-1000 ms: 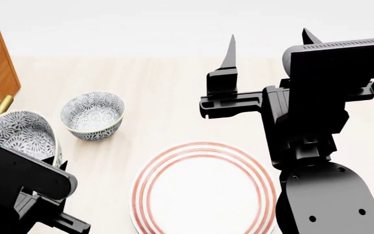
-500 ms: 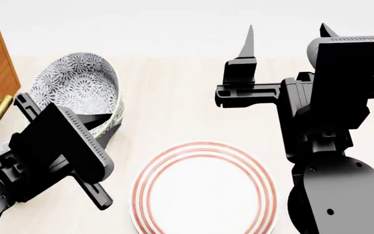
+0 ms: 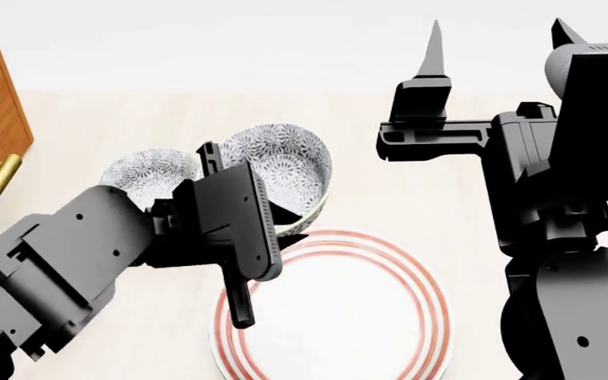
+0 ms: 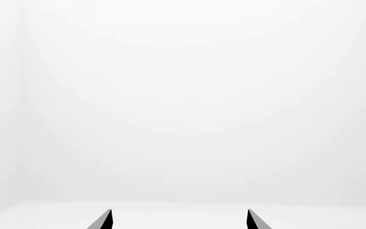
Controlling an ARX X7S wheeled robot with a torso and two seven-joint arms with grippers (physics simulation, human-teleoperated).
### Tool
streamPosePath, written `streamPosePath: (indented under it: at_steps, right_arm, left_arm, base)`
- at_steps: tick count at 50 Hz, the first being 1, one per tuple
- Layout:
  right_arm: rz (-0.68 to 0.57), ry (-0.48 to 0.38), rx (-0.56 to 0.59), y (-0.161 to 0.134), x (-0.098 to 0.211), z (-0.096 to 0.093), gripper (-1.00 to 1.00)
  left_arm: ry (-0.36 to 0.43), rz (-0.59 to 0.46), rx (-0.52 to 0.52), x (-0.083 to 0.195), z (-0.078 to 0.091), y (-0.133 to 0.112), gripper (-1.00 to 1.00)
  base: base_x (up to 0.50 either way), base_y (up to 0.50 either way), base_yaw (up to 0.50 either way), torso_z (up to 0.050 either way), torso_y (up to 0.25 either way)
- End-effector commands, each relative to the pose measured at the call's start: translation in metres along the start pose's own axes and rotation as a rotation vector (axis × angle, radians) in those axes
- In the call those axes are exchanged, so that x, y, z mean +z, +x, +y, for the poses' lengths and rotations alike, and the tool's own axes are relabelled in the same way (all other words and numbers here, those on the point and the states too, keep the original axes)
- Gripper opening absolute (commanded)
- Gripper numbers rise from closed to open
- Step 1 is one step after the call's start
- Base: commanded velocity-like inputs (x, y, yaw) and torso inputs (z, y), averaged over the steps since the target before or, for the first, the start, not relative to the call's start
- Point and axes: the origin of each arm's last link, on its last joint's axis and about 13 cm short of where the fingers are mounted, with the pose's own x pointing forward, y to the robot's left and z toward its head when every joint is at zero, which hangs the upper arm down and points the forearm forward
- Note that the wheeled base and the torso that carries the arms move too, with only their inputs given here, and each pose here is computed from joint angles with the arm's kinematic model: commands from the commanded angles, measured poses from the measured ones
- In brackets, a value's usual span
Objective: Put the bowl at the front on the plate.
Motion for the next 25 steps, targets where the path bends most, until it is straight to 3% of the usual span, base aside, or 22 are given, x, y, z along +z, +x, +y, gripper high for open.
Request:
streamPosePath:
  at_steps: [1,25]
  right_arm:
    - [-0.003,-0.004,0.001,0.000,0.000,-0.002,1.00]
    - [0.010,-0.003,0.003,0.001,-0.006,-0.002,1.00]
  left_arm:
    - [0.089,0.044,-0.089,0.002,0.002,0.007,-1.00]
    - [0.182,-0.014,-0.192,-0.003,-0.022,0.022,-1.00]
  base:
    - [0.00,0.00,0.00,0.000,0.000]
    - [0.00,0.00,0.00,0.000,0.000]
